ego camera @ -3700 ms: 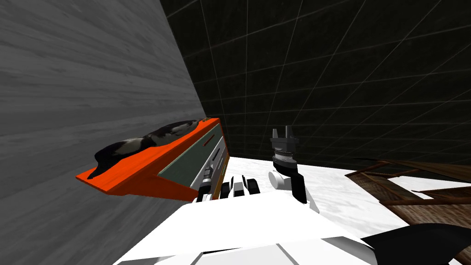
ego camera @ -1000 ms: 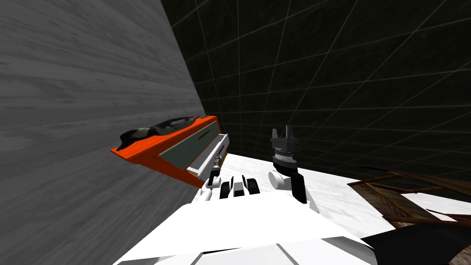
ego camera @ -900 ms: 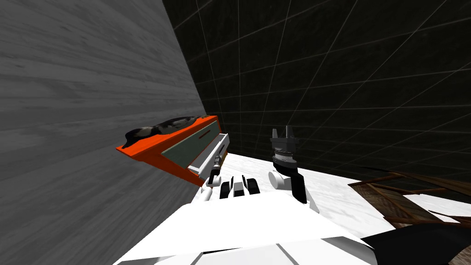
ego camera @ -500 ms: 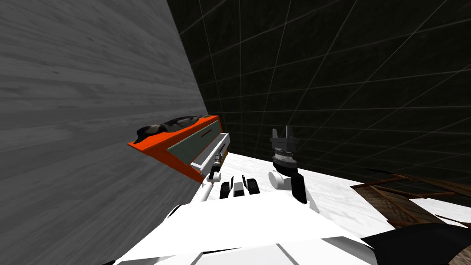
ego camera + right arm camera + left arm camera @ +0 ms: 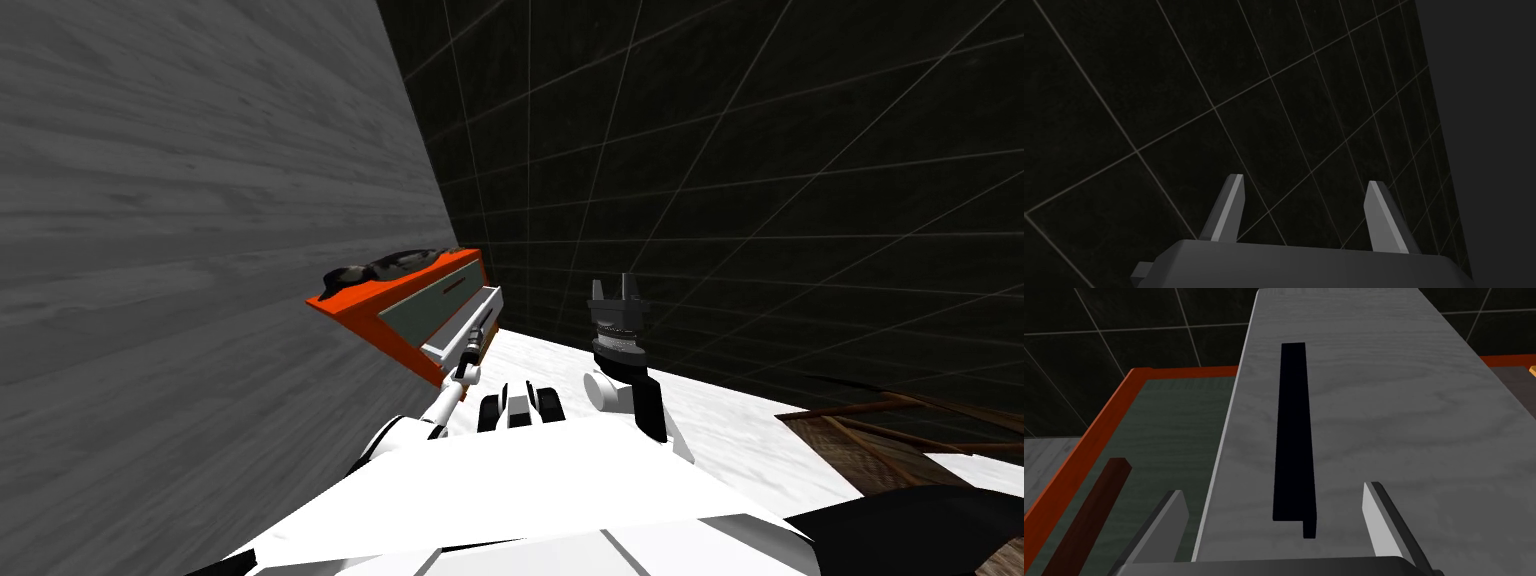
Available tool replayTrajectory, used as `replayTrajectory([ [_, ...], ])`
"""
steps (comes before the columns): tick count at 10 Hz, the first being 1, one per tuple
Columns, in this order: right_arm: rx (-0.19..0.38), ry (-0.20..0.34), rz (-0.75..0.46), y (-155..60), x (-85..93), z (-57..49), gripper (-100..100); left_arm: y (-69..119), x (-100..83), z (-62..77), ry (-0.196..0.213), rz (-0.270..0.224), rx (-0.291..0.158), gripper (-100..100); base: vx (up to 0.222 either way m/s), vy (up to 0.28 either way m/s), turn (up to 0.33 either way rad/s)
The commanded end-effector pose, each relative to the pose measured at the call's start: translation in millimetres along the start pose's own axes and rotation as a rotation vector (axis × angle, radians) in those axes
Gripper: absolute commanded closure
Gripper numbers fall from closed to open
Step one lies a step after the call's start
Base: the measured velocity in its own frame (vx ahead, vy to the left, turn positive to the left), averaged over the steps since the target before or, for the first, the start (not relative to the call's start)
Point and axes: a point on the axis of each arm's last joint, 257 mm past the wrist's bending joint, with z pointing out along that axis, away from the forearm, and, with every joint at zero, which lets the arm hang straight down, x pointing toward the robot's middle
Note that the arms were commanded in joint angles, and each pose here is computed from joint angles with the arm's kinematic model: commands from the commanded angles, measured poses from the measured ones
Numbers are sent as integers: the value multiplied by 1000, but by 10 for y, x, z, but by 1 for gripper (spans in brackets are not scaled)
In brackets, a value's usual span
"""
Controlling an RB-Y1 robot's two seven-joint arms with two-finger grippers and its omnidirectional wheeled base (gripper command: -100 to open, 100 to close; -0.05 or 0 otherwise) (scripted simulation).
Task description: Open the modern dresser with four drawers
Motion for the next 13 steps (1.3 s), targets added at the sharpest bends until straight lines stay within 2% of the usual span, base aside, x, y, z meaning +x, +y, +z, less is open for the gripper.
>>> replayTrajectory([
  [1, 0, 0, 0, 0, 0, 0, 0, -70, -40, 181, 8, 13, -6, -100, -56, -16, 133],
  [2, 0, 0, 0, 0, 0, 0, 0, -177, -3, 296, 16, 19, 8, -100, -61, -20, 82],
  [3, 0, 0, 0, 0, 0, 0, 0, -177, -3, 296, 16, 19, 8, -100, -29, -9, -1],
  [5, 0, 0, 0, 0, 0, 0, 0, -325, -40, 477, 21, 31, 18, -100, -56, -21, 93],
  [7, 0, 0, 0, 0, 0, 0, 0, -282, -35, 456, 20, 32, 8, -100, -14, -3, 5],
  [8, 0, 0, 0, 0, 0, 0, 0, -275, -36, 456, 20, 32, 6, 0, 0, 0, 0],
  [13, 0, 0, 0, 0, 0, 0, 0, -248, -31, 445, 21, 31, -1, 0, 0, 0, 0],
])
